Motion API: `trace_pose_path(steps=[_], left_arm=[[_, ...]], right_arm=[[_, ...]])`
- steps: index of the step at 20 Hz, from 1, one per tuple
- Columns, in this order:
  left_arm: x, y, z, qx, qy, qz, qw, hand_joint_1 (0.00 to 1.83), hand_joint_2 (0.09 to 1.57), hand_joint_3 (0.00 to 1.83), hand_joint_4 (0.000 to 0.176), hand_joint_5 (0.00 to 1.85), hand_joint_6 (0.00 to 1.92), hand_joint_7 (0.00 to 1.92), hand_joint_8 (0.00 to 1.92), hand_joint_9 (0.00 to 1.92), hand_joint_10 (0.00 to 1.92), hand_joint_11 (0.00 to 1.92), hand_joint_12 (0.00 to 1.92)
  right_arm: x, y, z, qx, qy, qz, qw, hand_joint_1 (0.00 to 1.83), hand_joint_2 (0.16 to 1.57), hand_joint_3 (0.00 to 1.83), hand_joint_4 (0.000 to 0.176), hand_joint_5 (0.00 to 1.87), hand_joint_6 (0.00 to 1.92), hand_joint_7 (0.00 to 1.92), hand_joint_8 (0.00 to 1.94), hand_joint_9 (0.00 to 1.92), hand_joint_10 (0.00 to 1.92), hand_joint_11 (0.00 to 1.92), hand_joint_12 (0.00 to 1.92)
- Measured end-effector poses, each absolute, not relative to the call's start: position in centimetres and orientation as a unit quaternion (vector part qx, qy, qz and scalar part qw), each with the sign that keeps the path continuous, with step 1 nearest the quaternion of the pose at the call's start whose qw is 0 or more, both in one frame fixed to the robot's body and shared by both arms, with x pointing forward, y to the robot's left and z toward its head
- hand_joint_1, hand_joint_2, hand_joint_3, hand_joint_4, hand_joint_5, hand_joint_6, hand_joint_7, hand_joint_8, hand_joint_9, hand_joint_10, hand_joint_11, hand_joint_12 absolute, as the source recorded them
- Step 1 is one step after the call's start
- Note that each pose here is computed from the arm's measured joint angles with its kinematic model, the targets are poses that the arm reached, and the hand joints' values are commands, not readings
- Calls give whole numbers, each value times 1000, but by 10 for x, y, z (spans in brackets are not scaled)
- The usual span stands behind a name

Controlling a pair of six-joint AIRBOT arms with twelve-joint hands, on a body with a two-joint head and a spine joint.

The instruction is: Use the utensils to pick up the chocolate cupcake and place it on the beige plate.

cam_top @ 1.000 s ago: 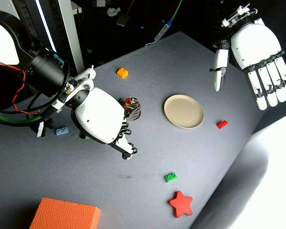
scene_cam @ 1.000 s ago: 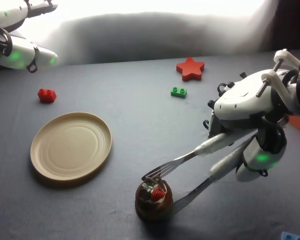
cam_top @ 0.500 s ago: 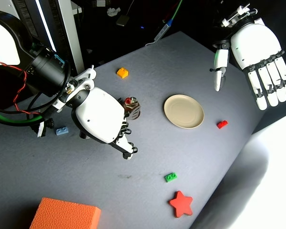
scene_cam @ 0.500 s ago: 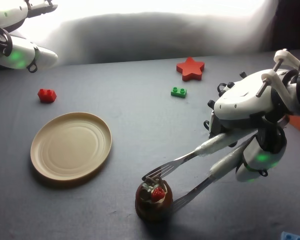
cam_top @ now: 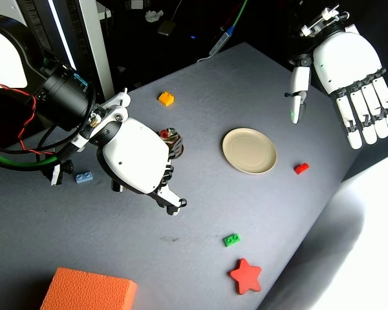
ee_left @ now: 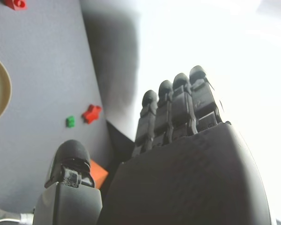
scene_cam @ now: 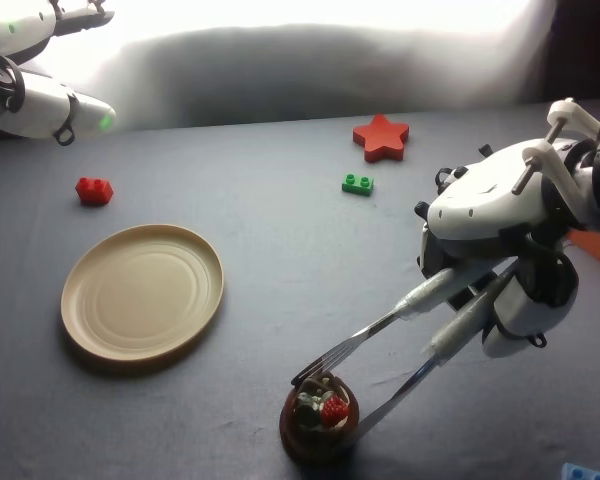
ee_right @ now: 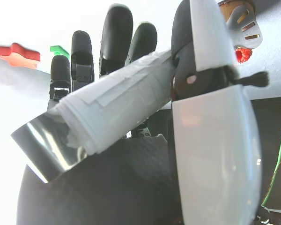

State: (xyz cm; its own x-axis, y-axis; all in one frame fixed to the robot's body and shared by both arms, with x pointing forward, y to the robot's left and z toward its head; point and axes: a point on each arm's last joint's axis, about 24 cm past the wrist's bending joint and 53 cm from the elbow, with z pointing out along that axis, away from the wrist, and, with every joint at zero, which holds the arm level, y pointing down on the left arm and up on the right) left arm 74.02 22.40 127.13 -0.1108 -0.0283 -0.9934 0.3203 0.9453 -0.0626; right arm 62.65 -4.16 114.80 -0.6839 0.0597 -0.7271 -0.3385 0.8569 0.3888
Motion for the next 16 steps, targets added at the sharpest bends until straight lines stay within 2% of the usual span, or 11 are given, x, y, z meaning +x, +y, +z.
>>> trace_pose_path(steps=[2, 3, 8, 10, 16], left_arm=[[740, 224, 1271, 100, 733, -132, 659, 11, 1223, 0, 0, 115, 5, 72, 3, 41, 5, 33, 38], [740, 224, 1271, 100, 733, -132, 659, 4, 1223, 0, 0, 108, 1, 65, 0, 35, 1, 24, 44], [740, 224, 1271, 100, 733, -132, 659, 4, 1223, 0, 0, 108, 1, 65, 0, 35, 1, 21, 53], [740, 224, 1271, 100, 733, -132, 659, 4, 1222, 0, 0, 108, 1, 66, 0, 35, 0, 0, 112], [740, 224, 1272, 99, 733, -133, 660, 5, 1222, 0, 0, 108, 1, 66, 0, 35, 0, 0, 117]], right_arm=[[626, -41, 1148, -78, 881, 256, 389, 1226, 1105, 1, 0, 903, 1134, 1125, 715, 621, 4, 0, 818], [626, -41, 1148, -78, 882, 256, 389, 1236, 1114, 0, 0, 839, 1166, 1150, 733, 609, 0, 0, 821], [623, -42, 1147, -62, 886, 264, 376, 1236, 1114, 0, 0, 837, 1166, 1149, 734, 609, 0, 0, 820], [622, -43, 1151, -50, 888, 270, 368, 1236, 1114, 0, 0, 837, 1167, 1149, 735, 609, 0, 0, 820], [625, -42, 1169, -22, 887, 285, 363, 1236, 1115, 0, 0, 837, 1168, 1149, 736, 609, 0, 0, 819]])
